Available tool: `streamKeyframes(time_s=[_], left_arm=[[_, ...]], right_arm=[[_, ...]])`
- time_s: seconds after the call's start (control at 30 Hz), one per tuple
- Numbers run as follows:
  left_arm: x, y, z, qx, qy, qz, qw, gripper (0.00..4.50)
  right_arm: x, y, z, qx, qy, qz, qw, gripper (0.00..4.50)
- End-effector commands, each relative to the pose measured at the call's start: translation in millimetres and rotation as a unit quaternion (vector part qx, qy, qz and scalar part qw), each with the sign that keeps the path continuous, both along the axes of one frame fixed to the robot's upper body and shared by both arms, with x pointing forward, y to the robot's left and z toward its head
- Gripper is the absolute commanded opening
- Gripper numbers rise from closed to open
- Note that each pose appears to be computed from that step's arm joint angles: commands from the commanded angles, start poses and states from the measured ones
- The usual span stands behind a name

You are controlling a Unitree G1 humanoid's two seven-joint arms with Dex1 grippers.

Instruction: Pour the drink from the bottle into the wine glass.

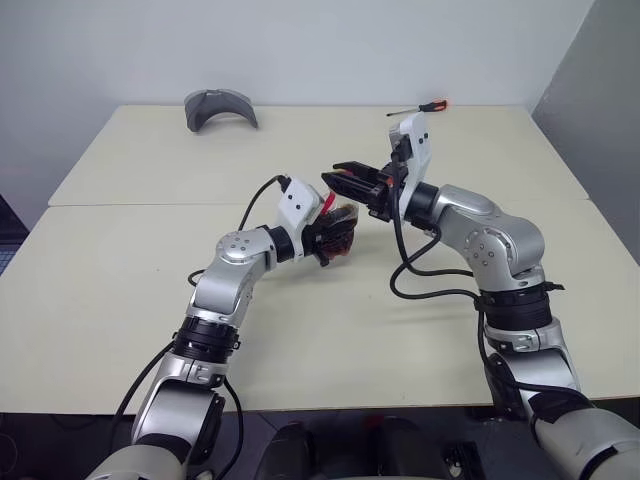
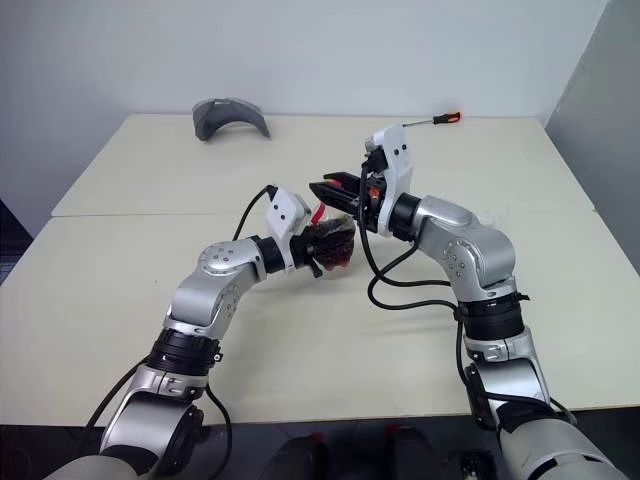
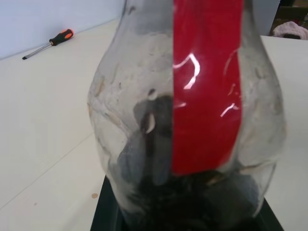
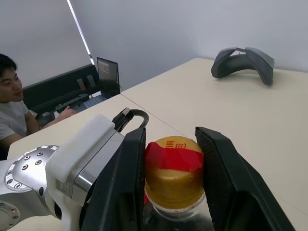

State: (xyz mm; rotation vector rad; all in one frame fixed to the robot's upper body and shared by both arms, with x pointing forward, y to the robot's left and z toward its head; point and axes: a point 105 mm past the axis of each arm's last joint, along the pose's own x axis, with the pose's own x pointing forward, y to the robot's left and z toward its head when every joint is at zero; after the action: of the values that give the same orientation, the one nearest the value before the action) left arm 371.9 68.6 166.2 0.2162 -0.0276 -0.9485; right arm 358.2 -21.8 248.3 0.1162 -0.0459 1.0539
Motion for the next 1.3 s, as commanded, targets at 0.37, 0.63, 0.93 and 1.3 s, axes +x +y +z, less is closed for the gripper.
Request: streamKeyframes(time_s=[0.37, 0.63, 0.93, 1.3], left_arm=[[-64.9, -2.4, 51.3, -0.041, -0.014, -0.101, 0.994, 0.90], [-96.3, 9.2, 54.3, -0.027, 0.024, -0.138, 0.990, 0.89], [-87.2, 13.7, 57.9, -0.032, 0.009, -0.104, 0.994, 0.88], [-63.6, 33.9, 44.9, -0.020, 0.011, -0.039, 0.999, 0.87]], right_arm=[[-64.0, 27.8, 47.5, 0.026, -0.098, 0.246, 0.964, 1.28], [-96.3, 35.3, 46.9, -0.013, -0.066, 0.402, 0.913, 1.28], [-69.5, 23.3, 55.6, 0.000, -0.083, 0.316, 0.945, 3.33], [-46.2, -15.3, 56.7, -0.010, -0.113, 0.106, 0.988, 4.50]])
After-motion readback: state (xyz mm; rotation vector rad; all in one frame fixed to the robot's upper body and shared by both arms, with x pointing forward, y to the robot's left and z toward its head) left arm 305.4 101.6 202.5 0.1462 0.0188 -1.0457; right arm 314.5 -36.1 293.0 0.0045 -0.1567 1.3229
